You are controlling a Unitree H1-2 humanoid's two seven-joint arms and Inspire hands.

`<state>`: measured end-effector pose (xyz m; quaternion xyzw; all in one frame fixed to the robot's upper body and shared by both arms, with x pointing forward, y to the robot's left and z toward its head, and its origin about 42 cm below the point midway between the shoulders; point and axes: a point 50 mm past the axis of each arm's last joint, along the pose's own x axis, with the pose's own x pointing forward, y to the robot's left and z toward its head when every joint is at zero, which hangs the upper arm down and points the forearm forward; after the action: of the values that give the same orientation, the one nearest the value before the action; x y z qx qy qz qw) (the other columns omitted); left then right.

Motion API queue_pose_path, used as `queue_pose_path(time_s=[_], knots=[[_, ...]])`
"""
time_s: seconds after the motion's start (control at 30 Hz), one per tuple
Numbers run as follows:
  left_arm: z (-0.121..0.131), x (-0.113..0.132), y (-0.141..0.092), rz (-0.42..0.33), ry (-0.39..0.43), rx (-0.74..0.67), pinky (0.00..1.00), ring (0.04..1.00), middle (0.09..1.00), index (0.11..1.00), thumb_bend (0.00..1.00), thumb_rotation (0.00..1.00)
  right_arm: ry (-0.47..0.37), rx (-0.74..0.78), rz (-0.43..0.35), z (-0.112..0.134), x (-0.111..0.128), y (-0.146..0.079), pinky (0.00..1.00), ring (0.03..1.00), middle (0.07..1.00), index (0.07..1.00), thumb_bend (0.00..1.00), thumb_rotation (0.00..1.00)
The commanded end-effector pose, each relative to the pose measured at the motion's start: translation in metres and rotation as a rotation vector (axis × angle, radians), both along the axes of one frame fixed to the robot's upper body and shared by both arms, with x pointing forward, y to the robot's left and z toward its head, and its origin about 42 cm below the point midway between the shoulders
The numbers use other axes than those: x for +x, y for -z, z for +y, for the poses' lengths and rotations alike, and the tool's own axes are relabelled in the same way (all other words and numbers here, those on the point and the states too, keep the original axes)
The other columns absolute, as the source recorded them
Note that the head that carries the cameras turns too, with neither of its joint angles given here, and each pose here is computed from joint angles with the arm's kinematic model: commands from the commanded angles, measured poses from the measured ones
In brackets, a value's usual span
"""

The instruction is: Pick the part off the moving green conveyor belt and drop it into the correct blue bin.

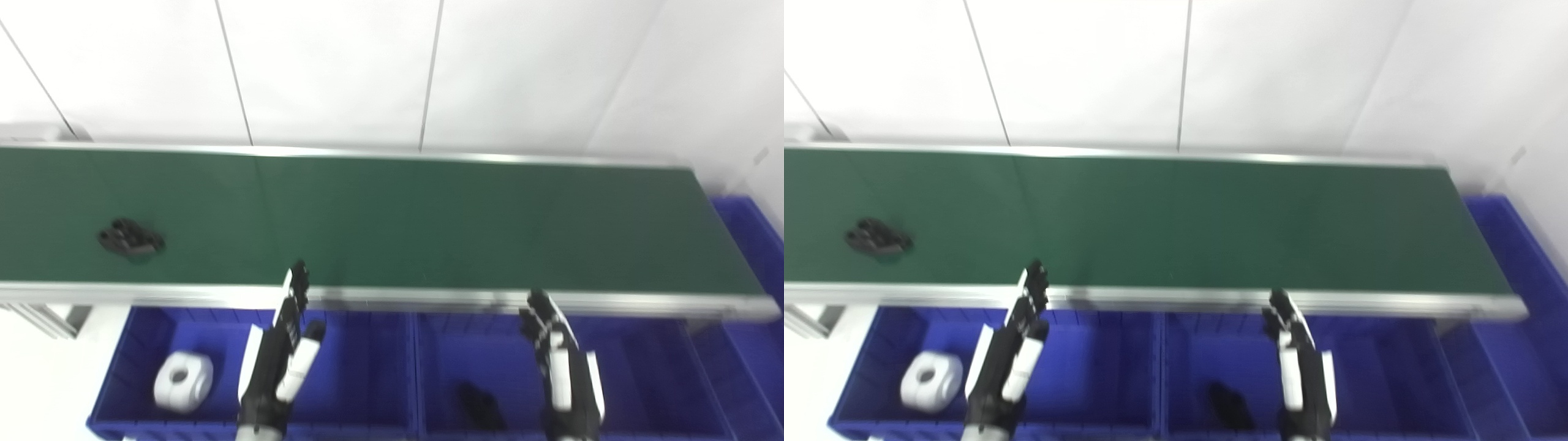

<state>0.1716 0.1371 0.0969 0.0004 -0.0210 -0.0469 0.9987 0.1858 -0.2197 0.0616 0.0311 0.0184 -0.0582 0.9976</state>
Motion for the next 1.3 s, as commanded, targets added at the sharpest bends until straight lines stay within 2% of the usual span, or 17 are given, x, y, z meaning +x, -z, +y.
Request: queue_pose_path(time_s=[0.0,0.37,0.6,0.77,0.93,1.2,1.27], knots=[[-0.005,0.003,-0.009,-0.062,-0.010,-0.018,1.00,0.999,1.000,1.000,0.60,0.90,-0.009,-0.013,-0.090,0.002,0.003,-0.010,0.88,0.884,0.905,0.878,0.87,0.93],[-0.004,0.003,-0.005,-0.058,-0.016,-0.004,1.00,0.998,1.000,1.000,0.61,0.91,-0.026,-0.080,-0.084,0.003,0.003,-0.009,0.89,0.892,0.915,0.905,0.79,0.96],[-0.004,0.003,-0.008,-0.053,-0.015,-0.009,1.00,0.999,1.000,1.000,0.63,0.92,-0.035,-0.090,-0.093,0.003,0.003,-0.012,0.89,0.891,0.919,0.912,0.78,0.95],[0.000,0.004,-0.017,-0.044,-0.013,-0.023,1.00,1.000,1.000,1.000,0.66,0.92,-0.053,-0.095,-0.103,0.006,0.006,-0.020,0.89,0.886,0.919,0.915,0.77,0.94],[0.005,0.008,-0.022,-0.079,-0.017,-0.003,1.00,1.000,1.000,1.000,0.67,0.94,-0.062,-0.098,-0.109,0.016,0.013,-0.033,0.89,0.882,0.920,0.918,0.77,0.96],[0.009,0.015,-0.028,-0.087,-0.025,0.004,1.00,1.000,1.000,1.000,0.66,0.97,-0.060,-0.093,-0.112,0.025,0.026,-0.051,0.89,0.888,0.927,0.926,0.78,0.98],[0.009,0.017,-0.029,-0.091,-0.024,0.001,1.00,1.000,1.000,1.000,0.62,0.97,-0.058,-0.090,-0.113,0.026,0.028,-0.052,0.88,0.883,0.923,0.921,0.78,0.97]])
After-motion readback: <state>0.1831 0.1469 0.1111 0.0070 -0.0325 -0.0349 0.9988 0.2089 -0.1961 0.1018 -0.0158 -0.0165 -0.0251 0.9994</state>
